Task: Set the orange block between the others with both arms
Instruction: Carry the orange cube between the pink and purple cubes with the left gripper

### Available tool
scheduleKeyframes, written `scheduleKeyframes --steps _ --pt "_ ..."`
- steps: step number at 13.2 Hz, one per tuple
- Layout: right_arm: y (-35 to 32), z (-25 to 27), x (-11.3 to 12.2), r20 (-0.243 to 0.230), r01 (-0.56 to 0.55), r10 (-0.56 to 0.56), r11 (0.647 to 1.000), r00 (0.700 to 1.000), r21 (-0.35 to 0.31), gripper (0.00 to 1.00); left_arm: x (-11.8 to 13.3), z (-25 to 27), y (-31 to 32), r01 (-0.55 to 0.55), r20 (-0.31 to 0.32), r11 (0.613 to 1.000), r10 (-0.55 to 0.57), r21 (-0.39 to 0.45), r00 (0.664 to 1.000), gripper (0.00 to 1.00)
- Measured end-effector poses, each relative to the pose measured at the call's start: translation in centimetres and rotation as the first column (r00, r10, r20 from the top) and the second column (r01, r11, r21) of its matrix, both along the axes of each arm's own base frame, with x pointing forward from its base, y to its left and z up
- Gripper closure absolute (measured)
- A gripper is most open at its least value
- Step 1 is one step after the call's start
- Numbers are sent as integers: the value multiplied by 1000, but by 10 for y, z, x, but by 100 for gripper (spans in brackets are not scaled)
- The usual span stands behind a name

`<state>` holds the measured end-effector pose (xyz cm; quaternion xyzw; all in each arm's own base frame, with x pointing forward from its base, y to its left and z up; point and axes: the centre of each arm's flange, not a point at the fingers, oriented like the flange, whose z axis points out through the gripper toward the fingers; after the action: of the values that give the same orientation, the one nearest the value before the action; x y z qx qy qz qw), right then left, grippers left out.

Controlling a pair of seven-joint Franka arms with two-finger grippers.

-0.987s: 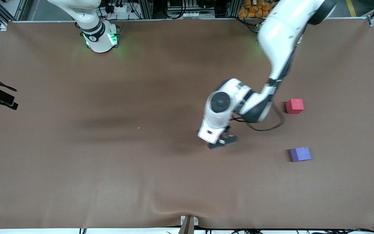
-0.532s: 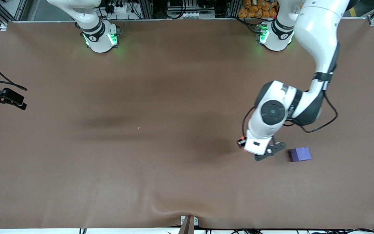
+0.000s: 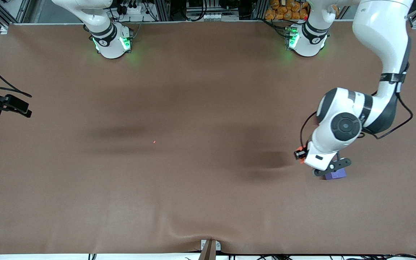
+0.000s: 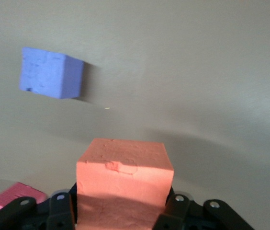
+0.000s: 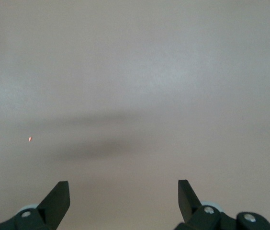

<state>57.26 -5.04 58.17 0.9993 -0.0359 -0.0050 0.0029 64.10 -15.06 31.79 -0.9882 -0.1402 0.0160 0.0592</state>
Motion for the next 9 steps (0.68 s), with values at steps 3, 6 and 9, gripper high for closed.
scheduleKeyframes --steps 3,6,9 --pt "3 4 -7 -43 2 -2 1000 999 4 0 -7 -26 62 86 -8 996 -86 -22 996 41" --pt "15 7 -8 -51 -17 17 1000 999 4 0 -16 -46 108 163 -36 986 -165 -40 986 41" --pt "21 6 -7 -55 -24 24 1000 998 4 0 -33 -69 134 204 -85 977 -209 -58 974 41"
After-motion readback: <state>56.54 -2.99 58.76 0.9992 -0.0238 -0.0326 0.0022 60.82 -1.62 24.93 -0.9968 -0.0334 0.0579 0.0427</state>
